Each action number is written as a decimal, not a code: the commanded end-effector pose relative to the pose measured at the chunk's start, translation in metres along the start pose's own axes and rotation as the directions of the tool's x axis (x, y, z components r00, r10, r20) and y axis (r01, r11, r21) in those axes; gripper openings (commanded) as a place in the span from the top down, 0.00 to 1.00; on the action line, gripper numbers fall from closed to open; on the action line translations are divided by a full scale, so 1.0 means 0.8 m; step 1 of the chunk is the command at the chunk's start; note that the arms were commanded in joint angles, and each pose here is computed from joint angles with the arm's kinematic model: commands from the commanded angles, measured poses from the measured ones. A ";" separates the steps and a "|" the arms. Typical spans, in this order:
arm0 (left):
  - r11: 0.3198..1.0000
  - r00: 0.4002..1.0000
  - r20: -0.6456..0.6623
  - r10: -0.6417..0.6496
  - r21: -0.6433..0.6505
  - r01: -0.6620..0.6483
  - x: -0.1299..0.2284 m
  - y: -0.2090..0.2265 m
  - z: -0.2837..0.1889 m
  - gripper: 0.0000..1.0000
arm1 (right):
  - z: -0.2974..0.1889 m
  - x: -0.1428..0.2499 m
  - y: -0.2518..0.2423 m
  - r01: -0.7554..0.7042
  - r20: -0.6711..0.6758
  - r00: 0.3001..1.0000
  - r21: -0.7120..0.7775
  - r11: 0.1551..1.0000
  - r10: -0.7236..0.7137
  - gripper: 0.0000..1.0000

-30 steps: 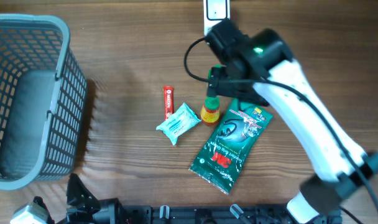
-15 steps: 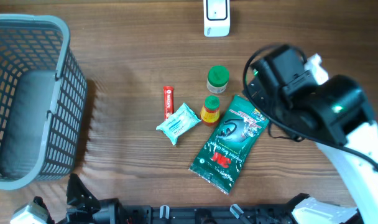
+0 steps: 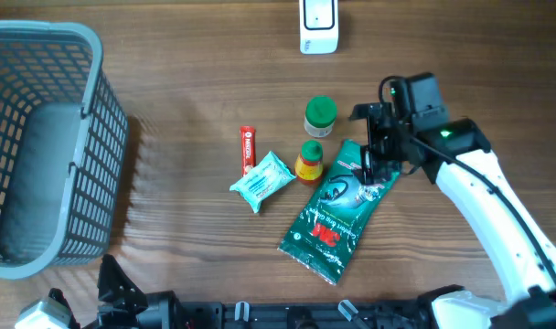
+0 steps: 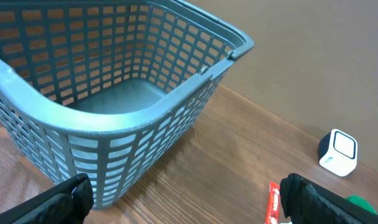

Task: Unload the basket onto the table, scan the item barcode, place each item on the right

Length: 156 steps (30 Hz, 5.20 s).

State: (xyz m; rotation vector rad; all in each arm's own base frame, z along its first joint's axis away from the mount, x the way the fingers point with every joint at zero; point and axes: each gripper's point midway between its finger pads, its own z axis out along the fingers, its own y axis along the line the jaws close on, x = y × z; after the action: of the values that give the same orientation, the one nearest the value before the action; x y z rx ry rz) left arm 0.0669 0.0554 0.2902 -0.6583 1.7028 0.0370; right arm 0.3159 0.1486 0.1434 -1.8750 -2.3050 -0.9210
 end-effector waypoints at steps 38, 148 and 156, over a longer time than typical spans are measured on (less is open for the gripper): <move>1.000 1.000 0.002 -0.006 0.013 0.006 -0.001 -0.002 -0.001 0.00 | 0.083 0.074 -0.028 0.670 -0.401 0.620 -0.177 0.721 -0.674 0.72; 1.000 1.000 0.002 -0.006 0.013 0.006 -0.001 -0.002 -0.001 0.00 | 0.187 0.064 0.056 0.950 -0.237 0.162 0.299 0.087 -0.958 0.09; 1.000 1.000 0.002 -0.006 0.013 0.006 -0.001 -0.002 -0.001 0.00 | 0.169 0.063 0.061 0.936 -0.213 0.233 0.312 0.159 -0.949 0.01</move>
State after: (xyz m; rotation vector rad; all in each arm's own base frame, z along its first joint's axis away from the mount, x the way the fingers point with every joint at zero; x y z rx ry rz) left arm 0.0669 0.0554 0.2900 -0.6584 1.7036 0.0372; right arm 0.3888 0.2674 0.0620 0.0765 -3.2562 -0.2771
